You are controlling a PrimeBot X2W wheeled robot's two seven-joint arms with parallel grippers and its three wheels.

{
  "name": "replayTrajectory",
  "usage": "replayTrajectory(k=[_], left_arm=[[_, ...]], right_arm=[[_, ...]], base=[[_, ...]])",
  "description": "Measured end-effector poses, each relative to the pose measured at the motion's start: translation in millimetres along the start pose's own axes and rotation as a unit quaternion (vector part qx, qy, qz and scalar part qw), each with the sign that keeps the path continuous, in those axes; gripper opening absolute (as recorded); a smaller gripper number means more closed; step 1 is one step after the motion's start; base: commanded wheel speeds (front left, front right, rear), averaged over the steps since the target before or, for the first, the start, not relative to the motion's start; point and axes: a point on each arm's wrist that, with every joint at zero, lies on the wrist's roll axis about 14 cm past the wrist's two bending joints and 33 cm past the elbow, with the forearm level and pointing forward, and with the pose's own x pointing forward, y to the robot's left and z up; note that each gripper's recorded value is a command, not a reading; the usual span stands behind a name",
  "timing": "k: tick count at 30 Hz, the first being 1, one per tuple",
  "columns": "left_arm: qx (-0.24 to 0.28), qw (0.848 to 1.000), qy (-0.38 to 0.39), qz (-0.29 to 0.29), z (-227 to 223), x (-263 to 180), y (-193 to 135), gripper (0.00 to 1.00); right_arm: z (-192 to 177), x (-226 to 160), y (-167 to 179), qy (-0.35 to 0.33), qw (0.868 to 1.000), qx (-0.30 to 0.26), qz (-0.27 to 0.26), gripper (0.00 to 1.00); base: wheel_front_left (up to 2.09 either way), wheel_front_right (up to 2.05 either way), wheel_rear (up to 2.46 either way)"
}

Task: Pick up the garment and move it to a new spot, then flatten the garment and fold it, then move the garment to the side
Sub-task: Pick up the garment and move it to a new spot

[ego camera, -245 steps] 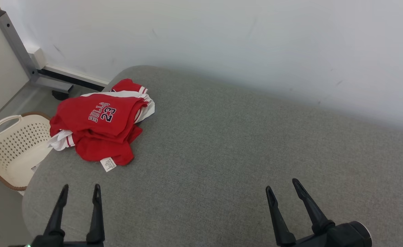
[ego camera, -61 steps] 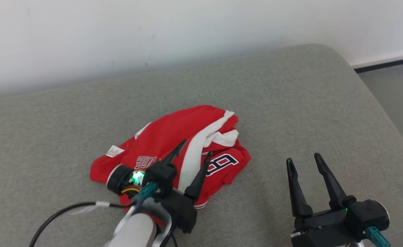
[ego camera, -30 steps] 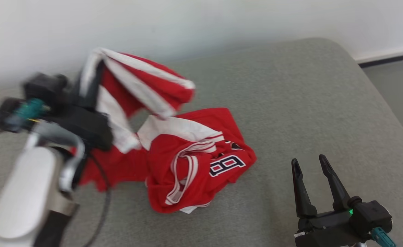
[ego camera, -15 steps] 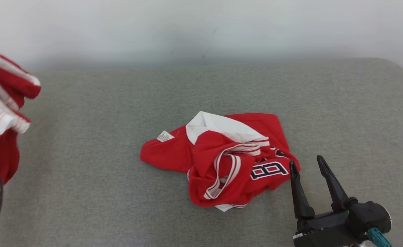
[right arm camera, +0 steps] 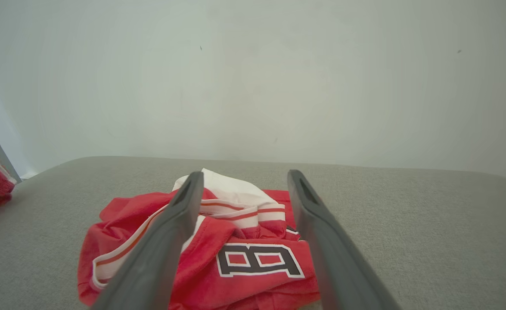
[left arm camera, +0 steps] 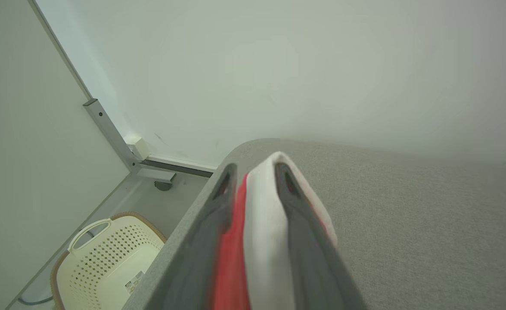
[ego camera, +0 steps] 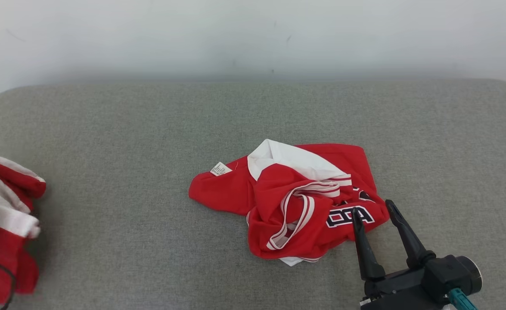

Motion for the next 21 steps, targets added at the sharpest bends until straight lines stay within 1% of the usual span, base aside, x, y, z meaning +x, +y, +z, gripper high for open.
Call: replayTrajectory(k=[3,6,9,14,17,21], left_arm=[[-0.003,1.0,-0.006,0.0,-3,1,-2,1.0],[-0.001,0.999,-0.036,-0.006,8,2,-7,1.0],[0.002,0.997,-0.073,-0.029,22,1,-21,1.0],[0.009,0.991,-0.104,-0.078,22,-16,-54,1.0],[-0.002,0.986,-0.123,-0.114,20,-32,-83,1.0],[-0.025,0.979,-0.125,-0.157,4,-59,-125,1.0]], right_arm=[[2,-3,-3,-0.003,1.0,-0.004,-0.004,1.0],[4,-6,-6,-0.004,1.0,-0.008,-0.01,1.0],[5,-9,-9,-0.005,1.0,-0.008,-0.016,1.0],[11,-17,-12,-0.013,1.0,0.0,-0.025,1.0],[16,-22,-14,-0.019,0.999,0.002,-0.031,1.0],[20,-31,-20,-0.024,0.999,0.003,-0.044,1.0]], base=[[0.0,0.0,0.0],[0.0,0.0,0.0],[0.0,0.0,0.0],[0.0,0.0,0.0],[0.0,0.0,0.0],[0.0,0.0,0.0]])
